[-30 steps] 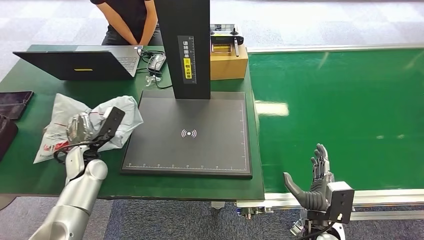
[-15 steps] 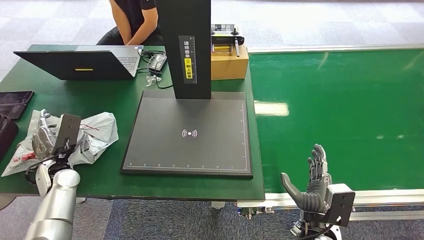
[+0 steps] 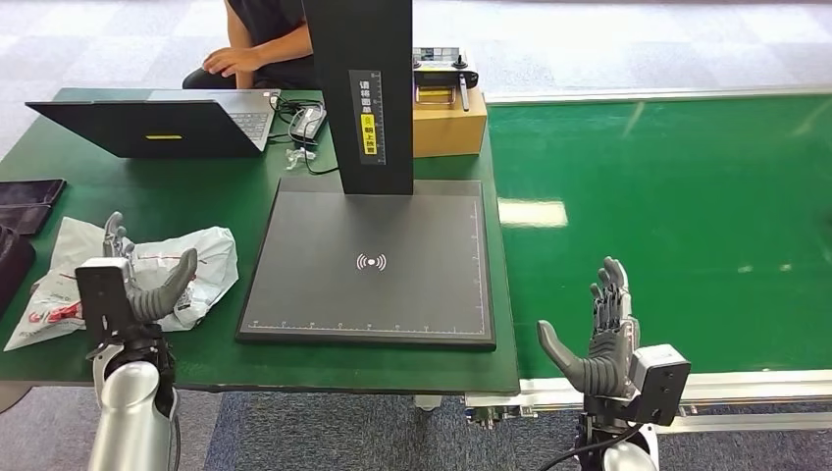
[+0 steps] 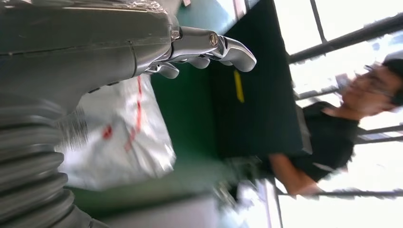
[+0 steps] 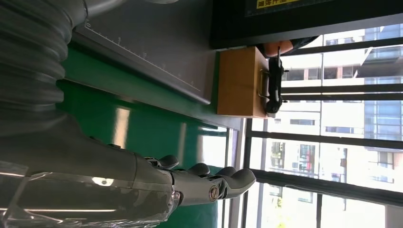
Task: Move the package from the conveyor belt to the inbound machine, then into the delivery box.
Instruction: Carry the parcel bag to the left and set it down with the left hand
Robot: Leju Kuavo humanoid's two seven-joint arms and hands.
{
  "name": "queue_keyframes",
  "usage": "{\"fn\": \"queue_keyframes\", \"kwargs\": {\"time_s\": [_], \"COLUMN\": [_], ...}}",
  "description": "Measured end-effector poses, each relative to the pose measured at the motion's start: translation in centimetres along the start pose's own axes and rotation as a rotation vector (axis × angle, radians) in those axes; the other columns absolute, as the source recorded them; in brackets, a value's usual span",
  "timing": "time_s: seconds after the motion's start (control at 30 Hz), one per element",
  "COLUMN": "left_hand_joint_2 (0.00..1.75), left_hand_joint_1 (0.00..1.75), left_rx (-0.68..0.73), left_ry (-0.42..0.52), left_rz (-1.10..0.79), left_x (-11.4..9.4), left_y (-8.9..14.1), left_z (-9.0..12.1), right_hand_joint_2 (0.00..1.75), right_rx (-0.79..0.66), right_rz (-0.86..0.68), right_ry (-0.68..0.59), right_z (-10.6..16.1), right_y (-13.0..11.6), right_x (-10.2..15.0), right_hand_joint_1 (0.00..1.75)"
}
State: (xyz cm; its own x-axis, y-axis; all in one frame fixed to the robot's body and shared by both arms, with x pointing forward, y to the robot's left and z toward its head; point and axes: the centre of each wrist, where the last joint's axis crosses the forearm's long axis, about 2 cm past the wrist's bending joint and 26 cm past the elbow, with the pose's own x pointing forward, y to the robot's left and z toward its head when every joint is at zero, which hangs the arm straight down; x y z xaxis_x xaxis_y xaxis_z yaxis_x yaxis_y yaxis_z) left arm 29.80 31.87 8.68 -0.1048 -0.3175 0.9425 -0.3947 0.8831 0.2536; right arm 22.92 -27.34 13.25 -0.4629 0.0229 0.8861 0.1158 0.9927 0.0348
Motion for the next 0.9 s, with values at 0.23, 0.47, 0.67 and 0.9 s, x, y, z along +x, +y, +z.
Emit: {"fn": "queue_keyframes", "kwargs": {"time_s": [0.23,0.47,0.67,0.9], "left_hand_joint_2": [1.75,1.75,1.75,1.75], "left_hand_joint_1": [0.0,0.0,0.0,0.0], "left_rx": [-0.391,-0.554,-0.585,-0.627], "left_ry": [-0.082,-0.038,-0.026,-0.019], "left_rz": [0.506,0.538,0.503,0.491], "left_x": [1.7,2.5,2.9,3.4], "left_y": [-3.2,-6.5,-7.9,-8.9], "left_z": [3.5,6.2,6.8,7.1], "right_hand_joint_2": [1.75,1.75,1.75,1.75], "right_rx": [0.071,0.121,0.138,0.064], "right_rz": [-0.007,-0.029,-0.087,-0.031], "right_ry": [0.01,0.077,0.108,0.105], "right_z": [-1.4,-1.5,-1.2,-0.6], "right_y": [0.0,0.1,0.1,0.0], "right_x": [0.1,-0.3,-0.8,-1.0], "right_hand_joint_1": [0.0,0.0,0.0,0.0]}}
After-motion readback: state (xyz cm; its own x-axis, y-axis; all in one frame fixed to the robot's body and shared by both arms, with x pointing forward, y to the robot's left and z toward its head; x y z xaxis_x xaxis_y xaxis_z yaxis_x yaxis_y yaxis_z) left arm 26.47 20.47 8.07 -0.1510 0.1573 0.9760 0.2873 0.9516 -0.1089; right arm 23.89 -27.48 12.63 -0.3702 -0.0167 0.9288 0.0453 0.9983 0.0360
